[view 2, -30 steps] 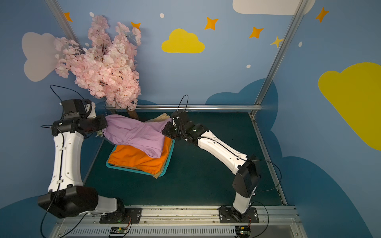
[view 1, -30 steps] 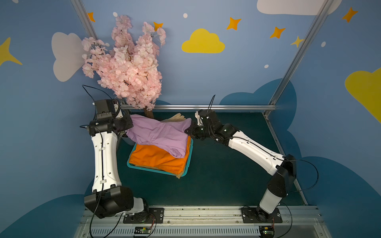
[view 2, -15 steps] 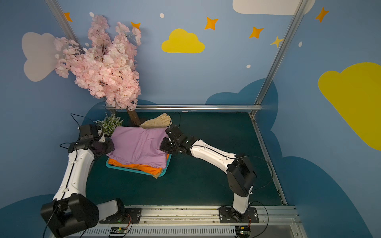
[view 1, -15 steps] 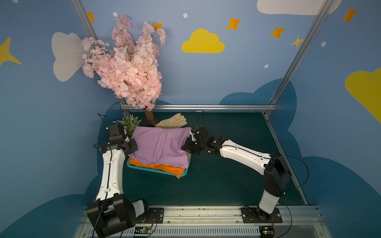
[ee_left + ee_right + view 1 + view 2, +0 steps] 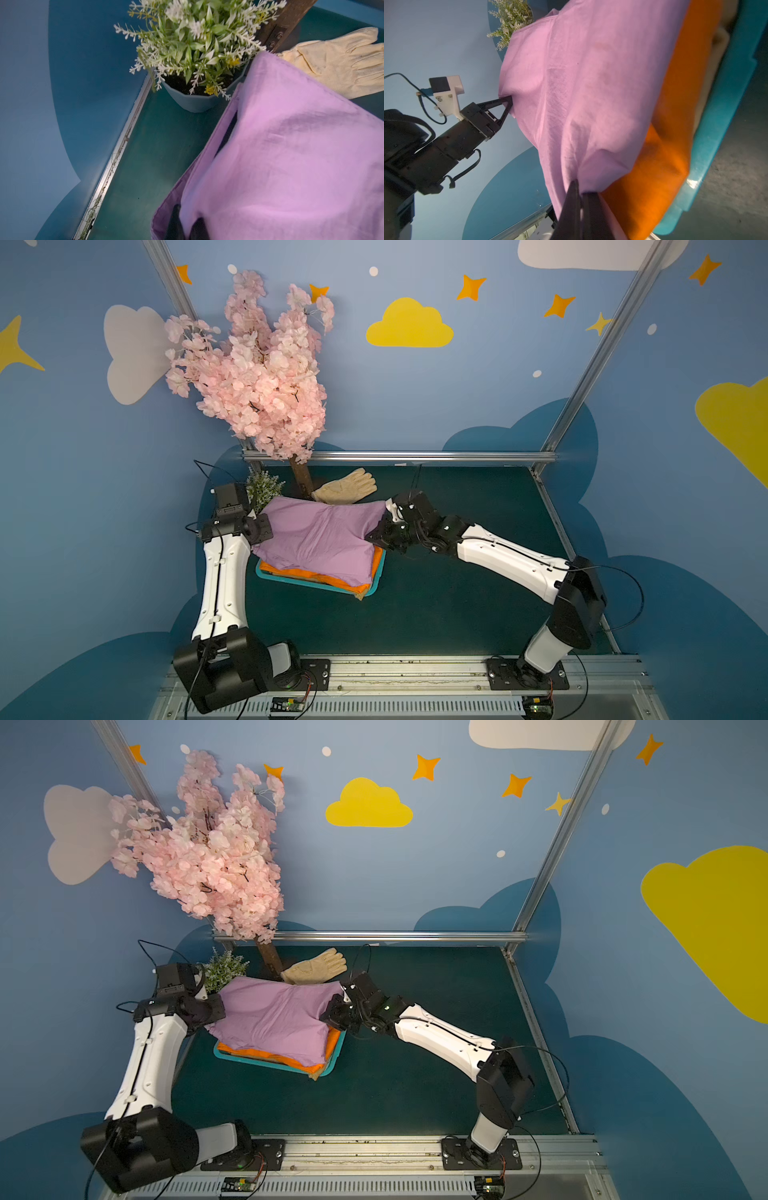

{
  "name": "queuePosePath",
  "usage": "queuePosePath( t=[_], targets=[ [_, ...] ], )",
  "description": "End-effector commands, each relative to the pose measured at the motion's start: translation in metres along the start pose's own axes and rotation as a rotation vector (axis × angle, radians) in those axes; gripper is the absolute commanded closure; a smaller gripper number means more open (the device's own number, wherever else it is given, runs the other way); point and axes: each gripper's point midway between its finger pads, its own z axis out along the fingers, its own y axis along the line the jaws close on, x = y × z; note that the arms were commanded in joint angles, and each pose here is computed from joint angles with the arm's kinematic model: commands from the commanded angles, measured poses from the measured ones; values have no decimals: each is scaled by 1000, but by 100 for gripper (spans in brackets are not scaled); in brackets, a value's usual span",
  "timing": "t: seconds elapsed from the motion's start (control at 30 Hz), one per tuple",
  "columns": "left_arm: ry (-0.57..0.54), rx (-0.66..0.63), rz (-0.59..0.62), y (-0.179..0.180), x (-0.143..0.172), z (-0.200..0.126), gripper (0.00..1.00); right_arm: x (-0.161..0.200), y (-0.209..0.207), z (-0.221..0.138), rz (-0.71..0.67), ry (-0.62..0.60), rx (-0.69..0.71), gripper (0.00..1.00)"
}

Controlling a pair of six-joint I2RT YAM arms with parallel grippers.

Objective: Put the folded long pants in the basket
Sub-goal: Place the long pant in the basket.

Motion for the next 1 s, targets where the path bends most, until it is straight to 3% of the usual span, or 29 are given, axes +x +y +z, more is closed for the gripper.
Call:
queuePosePath(
  t=[0.0, 0.27, 0.53, 0.63, 0.8, 0.97],
  targets=[
    [-60, -62, -8, 13, -13, 2, 98, 20, -5, -5, 63, 67, -25, 100],
    [1, -20, -20, 5, -12, 13, 98, -6, -11, -8, -3, 8, 50, 100],
    [-23, -36, -35, 8, 1, 18, 98, 15, -49, 15, 7, 76, 110, 100],
    [-21, -23, -38, 6, -1, 15, 98, 16, -50, 11, -42, 77, 117, 89],
    [-20, 0, -45, 1, -1, 12, 92, 4, -42, -1, -117, 53, 97, 59],
    [-45, 31, -56, -4, -2, 2, 85, -15, -52, -33, -184, -33, 120, 43]
  ],
)
